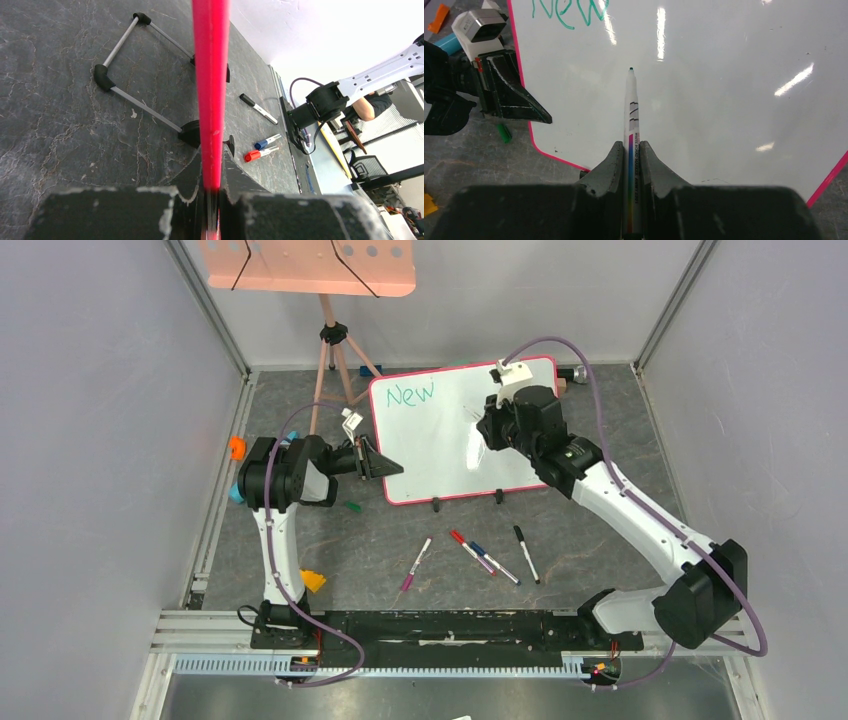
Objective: Write a sentence on the whiteboard
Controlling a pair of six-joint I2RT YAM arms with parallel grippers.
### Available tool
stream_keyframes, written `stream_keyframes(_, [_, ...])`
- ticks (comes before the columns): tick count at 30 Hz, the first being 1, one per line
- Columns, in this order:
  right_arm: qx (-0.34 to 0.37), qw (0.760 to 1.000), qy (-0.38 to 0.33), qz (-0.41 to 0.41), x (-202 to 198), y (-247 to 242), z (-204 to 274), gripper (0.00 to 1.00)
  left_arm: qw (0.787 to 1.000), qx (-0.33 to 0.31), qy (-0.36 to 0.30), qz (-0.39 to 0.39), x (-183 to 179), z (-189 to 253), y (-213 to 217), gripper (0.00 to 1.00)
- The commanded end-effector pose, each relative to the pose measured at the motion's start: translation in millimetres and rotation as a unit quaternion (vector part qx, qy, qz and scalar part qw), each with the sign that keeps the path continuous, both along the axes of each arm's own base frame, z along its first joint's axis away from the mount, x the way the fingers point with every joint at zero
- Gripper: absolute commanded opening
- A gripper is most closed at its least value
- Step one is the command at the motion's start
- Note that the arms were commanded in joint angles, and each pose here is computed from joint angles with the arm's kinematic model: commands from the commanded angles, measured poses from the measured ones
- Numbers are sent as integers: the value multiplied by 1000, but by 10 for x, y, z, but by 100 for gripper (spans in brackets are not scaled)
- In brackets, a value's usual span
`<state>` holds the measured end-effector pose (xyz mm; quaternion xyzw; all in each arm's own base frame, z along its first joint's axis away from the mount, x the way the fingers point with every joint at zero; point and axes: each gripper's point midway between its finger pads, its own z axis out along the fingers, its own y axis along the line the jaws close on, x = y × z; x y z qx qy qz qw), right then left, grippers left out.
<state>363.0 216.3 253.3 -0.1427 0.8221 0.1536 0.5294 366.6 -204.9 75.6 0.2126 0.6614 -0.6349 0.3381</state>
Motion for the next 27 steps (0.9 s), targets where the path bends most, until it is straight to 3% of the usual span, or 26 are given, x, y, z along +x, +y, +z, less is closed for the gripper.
stream_keyframes(1, [29, 999, -32, 27, 14, 108, 432, 0, 997, 7, -46, 58, 201, -148, 103, 2])
stream_keyframes(6, [11, 999, -34, 11, -17, -8, 394, 0, 997, 10, -54, 58, 166, -128, 97, 2])
stream_keyframes(10, [10, 999, -35, 10, -56, -41, 396, 0, 999, -1, -15, 50, 253, -159, 101, 2])
stream_keyframes(14, [7, 999, -31, 6, -96, -77, 265, 0, 997, 6, -45, 68, 245, -144, 112, 2])
stream_keyframes(27, [-2, 1000, -28, 11, -56, -52, 199, 0, 996, 0, -26, 89, 324, -152, 118, 2])
